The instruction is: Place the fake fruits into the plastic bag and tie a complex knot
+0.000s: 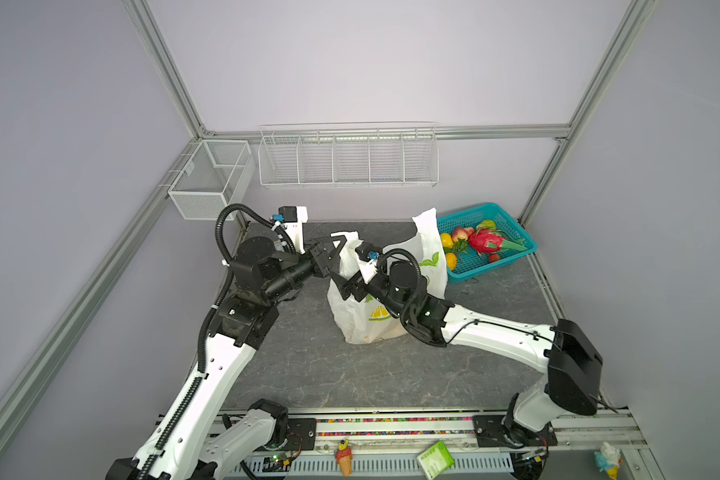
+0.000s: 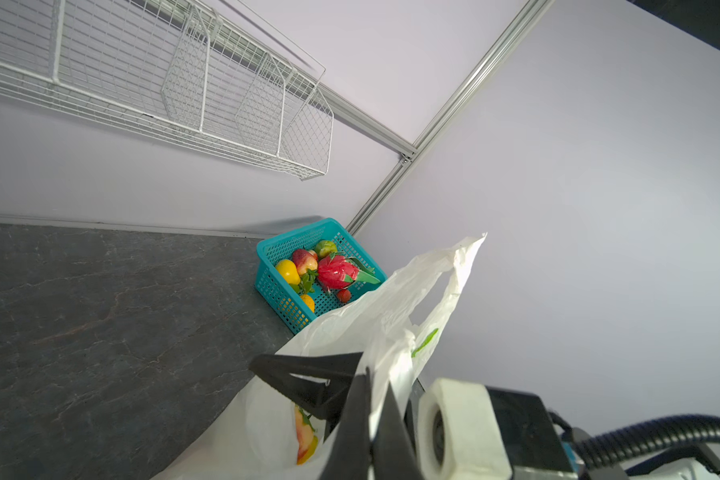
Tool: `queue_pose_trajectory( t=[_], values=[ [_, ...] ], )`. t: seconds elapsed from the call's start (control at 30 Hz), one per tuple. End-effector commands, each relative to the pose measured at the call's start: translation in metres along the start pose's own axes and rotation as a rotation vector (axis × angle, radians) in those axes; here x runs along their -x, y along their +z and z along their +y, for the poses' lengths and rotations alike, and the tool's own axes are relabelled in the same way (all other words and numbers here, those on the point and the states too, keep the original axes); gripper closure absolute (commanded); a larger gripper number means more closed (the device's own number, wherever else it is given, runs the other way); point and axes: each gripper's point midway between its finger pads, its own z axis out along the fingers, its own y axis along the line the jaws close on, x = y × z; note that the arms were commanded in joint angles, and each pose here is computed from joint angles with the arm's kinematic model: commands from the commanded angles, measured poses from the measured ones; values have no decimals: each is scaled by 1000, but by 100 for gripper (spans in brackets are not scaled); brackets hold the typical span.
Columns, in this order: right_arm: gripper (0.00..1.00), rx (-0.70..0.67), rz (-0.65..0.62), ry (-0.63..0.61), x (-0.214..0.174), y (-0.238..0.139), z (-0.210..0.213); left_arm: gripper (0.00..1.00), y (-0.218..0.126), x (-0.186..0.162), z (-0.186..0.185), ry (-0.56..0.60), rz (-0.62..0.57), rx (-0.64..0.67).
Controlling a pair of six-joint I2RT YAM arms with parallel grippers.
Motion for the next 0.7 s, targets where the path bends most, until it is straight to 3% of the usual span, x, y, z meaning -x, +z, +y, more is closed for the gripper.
queue_pose_trajectory(
  t=[0.0, 0.17, 0.37, 0.67],
  values=[
    [13, -104, -99, 38, 20, 11, -15, 100, -4, 7, 0, -64, -39, 10],
    [40, -212, -54, 51, -34, 17, -30, 100, -7, 16, 5, -153, -91, 44],
    [50, -243, 52, 34, -97, 16, -34, 100, -3, 23, 1, -198, -111, 20],
    [63, -234, 101, 10, -108, 13, -35, 100, -2, 22, 13, -144, -101, 92]
  ],
)
